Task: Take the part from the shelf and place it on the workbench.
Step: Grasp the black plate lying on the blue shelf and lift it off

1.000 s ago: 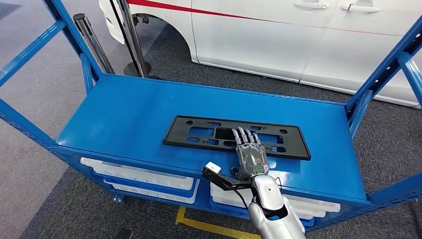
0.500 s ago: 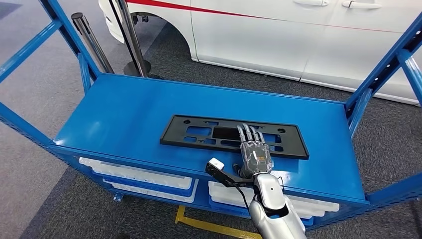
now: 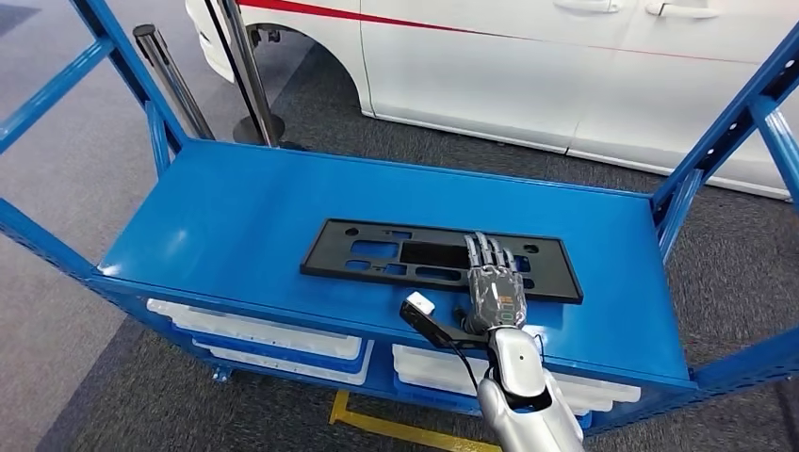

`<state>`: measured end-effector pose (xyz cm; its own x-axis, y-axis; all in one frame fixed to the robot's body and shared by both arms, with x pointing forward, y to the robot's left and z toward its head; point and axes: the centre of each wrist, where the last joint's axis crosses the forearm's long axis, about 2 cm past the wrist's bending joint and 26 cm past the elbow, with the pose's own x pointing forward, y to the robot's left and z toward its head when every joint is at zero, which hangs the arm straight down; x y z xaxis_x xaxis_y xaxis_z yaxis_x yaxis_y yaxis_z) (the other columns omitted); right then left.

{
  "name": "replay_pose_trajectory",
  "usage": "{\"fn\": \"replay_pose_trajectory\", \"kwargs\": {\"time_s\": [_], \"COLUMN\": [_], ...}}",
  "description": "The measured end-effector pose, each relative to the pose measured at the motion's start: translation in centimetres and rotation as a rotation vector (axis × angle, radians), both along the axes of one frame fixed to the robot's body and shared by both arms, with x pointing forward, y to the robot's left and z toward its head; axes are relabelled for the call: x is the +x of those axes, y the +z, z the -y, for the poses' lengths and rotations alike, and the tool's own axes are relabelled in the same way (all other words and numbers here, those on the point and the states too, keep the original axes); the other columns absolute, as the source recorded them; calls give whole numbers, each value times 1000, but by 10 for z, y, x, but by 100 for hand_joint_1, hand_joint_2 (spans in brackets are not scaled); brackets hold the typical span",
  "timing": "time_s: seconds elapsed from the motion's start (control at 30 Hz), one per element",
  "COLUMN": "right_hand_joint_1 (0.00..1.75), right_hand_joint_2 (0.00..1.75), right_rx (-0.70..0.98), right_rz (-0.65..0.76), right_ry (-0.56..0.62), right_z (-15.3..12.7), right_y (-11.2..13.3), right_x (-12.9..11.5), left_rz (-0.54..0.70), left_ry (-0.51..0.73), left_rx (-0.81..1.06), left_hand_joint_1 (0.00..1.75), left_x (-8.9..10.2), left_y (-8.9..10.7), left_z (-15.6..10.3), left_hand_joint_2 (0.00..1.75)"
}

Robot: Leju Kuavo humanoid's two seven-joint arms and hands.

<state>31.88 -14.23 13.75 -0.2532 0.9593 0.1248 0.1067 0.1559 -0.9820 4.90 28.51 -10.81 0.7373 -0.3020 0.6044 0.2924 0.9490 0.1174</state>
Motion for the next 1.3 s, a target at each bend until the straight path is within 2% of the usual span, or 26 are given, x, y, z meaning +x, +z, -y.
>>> {"fn": "replay_pose_trajectory", "kwargs": {"time_s": [0.1,0.13,0.23,0.27,0.47,0.9,1.13,1.3], "right_hand_joint_1": [0,37,167,174,173,155,157,173], "right_hand_joint_2": [175,175,175,175,175,175,175,175], "right_rx": [1,1,-3,-5,-2,-8,-14,-19], "right_rz": [0,-2,-21,-28,-46,-60,-70,-80], "right_ry": [-5,-8,-20,-24,-25,-15,-16,-15], "right_z": [1,1,3,4,6,3,4,5], "right_y": [0,-1,-5,-6,-9,-7,-7,-9], "right_x": [0,0,-2,-2,-1,2,3,1], "left_rz": [-1,-1,-1,-1,-2,-6,-7,-8], "left_ry": [1,1,3,4,9,13,15,15], "left_rx": [-4,-5,-5,-6,-11,-12,-24,-26], "left_hand_joint_1": [0,0,0,0,0,0,0,0], "left_x": [0,0,0,-1,-1,-3,-4,-4], "left_y": [0,0,0,0,0,0,0,0], "left_z": [2,2,2,2,5,6,10,11], "left_hand_joint_2": [0,0,0,0,0,0,0,0]}}
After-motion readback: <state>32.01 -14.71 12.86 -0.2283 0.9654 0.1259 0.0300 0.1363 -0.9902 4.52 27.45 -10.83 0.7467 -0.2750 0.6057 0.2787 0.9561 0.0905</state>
